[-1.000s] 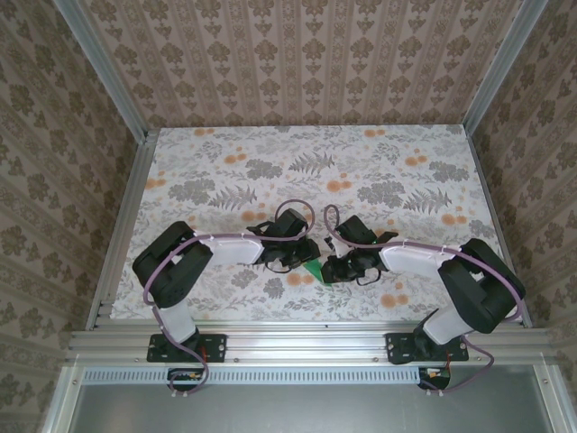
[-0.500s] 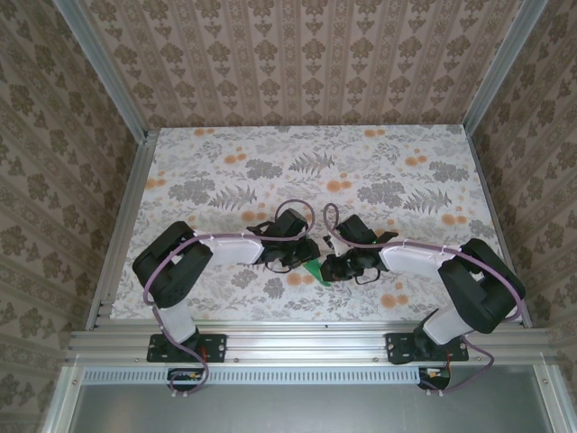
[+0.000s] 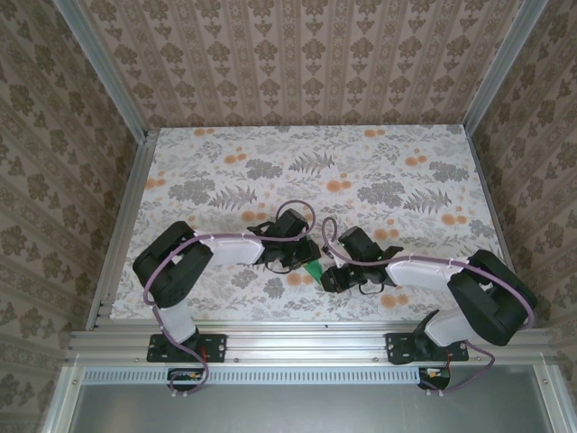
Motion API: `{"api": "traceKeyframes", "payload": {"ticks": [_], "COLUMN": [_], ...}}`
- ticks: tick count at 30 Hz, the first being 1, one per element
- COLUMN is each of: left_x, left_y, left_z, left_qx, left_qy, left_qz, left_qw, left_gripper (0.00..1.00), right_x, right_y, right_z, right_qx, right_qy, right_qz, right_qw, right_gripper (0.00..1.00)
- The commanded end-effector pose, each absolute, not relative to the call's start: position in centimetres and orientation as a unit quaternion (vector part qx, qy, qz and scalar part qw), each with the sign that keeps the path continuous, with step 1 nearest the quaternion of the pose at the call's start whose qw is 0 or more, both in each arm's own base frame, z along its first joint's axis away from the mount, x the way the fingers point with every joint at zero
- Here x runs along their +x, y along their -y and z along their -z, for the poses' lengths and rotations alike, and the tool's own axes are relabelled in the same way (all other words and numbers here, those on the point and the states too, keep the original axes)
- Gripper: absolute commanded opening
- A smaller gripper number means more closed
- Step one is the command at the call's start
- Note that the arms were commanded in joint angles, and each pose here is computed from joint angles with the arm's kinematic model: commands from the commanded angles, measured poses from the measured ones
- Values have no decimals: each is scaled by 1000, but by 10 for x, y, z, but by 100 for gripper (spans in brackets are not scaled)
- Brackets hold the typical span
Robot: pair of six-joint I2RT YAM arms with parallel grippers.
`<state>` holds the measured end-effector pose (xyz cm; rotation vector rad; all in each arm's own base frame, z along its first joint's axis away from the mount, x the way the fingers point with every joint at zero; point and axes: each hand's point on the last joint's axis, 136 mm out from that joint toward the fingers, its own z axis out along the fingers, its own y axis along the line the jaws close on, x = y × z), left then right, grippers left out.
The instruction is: Fold a paper plane with a square sheet of paper (pick it up from the middle)
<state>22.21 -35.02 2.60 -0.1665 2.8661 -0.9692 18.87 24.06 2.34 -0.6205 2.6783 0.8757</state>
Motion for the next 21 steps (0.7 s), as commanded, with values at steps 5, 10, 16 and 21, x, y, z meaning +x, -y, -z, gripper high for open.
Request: {"api": "traceKeyframes", "payload": {"ticks": [5, 10, 16, 21], "left_x": [219, 219, 218, 219], "left_y": [340, 341, 341, 343], "left_z": [-10, -12, -12, -15], "left_qx": [-54, -53, -50, -44], "left_qy": [-956, -956, -956, -955], "left_qz": [285, 286, 285, 290], "left_qw": [44, 45, 44, 47], "left_gripper": [34, 34, 34, 34], "right_x": [193, 192, 199, 213], "right_y": [-242, -241, -235, -229], "right_z": [-36, -31, -51, -72], "right_qx": [-240, -246, -194, -65], "right_qy": [-905, -908, -917, -922], "right_qz": [-302, -287, -288, -334], "right_qw": [180, 180, 197, 185], "right_gripper": [6, 18, 41, 34]}}
